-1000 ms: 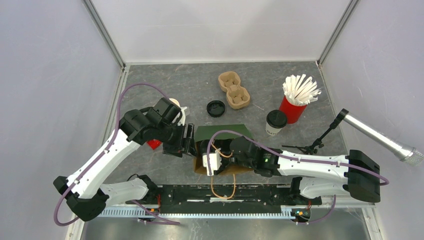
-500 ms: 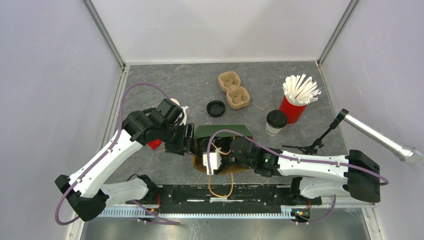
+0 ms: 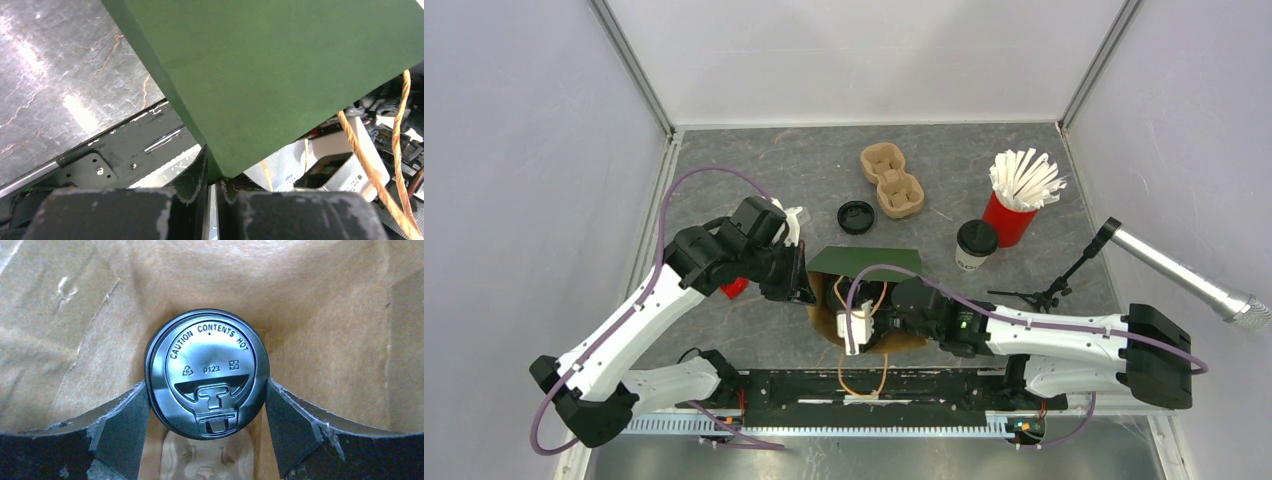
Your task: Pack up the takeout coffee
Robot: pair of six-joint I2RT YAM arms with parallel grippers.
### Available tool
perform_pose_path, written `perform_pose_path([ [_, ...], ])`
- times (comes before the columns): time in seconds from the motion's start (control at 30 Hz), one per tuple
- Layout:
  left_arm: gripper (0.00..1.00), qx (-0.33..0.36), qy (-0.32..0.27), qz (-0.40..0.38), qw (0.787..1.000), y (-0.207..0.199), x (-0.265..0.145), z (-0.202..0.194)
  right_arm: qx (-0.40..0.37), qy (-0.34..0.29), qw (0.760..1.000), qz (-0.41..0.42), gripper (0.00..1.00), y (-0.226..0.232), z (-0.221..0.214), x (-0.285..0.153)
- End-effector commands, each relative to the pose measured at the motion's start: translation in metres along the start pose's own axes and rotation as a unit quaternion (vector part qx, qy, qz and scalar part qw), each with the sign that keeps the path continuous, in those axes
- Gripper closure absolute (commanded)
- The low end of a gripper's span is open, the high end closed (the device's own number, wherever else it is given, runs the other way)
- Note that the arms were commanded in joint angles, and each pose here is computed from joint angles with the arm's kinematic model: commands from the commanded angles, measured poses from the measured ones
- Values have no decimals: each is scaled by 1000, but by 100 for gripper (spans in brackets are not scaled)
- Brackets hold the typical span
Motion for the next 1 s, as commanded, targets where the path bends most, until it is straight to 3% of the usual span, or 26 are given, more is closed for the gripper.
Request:
perform_pose_path([
  [0.0, 92, 35, -4, -72, 997, -13, -3, 1, -24, -20, 999, -13, 35, -4, 2, -8],
  [0.17, 97, 53, 0, -81, 995, -11, -2, -1, -48, -1, 999, -6, 35, -5, -5, -12],
  [0.63, 98, 90, 30, -125, 988, -12, 2, -8, -102, 14, 994, 26, 36, -9, -5, 6],
  [0.97, 98, 88, 40, -124, 988, -11, 3, -9, -98, 29, 994, -32, 37, -20, -11, -4],
])
Point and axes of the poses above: each gripper's point midway between its finger pads, its own x axis out along the fingers, its own y axis along the line the jaws close on, z = x × y, the point moved 8 cm from there along -x, back along the fingers, and after that the axes turned 8 degrees about -x, right-handed, at the moved point
